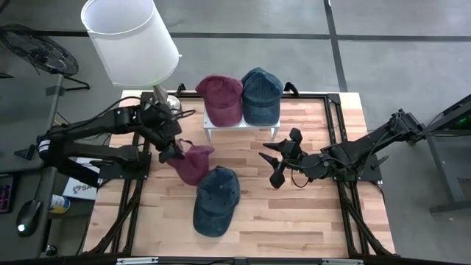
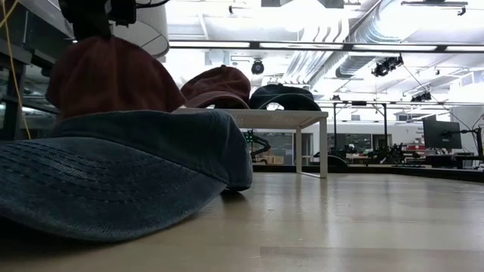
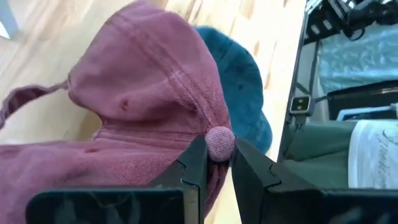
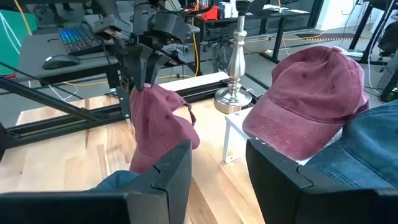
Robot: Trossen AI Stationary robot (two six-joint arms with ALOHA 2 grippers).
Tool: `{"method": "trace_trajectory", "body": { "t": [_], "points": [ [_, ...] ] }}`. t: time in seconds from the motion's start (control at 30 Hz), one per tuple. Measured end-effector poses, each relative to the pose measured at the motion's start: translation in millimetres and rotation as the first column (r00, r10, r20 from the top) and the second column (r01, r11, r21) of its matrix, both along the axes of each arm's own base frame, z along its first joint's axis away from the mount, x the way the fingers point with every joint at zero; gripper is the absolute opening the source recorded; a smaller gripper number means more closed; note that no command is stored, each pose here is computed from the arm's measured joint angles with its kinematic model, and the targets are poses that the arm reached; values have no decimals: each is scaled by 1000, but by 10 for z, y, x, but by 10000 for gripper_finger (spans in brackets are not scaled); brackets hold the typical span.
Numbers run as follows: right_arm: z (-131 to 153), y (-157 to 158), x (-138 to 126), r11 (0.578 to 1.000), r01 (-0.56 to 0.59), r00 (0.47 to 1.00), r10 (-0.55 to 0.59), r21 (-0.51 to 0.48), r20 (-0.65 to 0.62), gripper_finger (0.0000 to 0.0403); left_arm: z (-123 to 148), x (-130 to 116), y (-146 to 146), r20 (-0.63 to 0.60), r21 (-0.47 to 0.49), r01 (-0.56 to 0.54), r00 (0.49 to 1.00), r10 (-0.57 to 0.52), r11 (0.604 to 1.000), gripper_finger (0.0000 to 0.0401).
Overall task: Pick & Place hat
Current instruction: Stack the red cap on top of the red cap on the shelf
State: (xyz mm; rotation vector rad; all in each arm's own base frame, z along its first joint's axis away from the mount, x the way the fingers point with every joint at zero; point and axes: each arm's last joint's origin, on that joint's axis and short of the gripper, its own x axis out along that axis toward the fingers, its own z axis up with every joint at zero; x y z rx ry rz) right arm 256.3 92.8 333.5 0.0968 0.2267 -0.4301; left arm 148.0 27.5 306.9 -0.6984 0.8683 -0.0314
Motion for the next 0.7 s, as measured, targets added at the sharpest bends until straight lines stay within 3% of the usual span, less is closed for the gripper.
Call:
{"method": "trace_trajectory", "body": {
  "t": [0.4, 0.7],
  "points": [
    [-1, 4, 2, 1000, -15, 1000, 15, 7, -1, 146, 713, -117, -152, 115, 129, -19, 993, 4, 992, 47],
    [46, 21, 20, 996, -74, 997, 75, -54, 5, 146, 978, 153, -240, 140, 199, 31, 988, -59, 979, 47]
  ]
}}
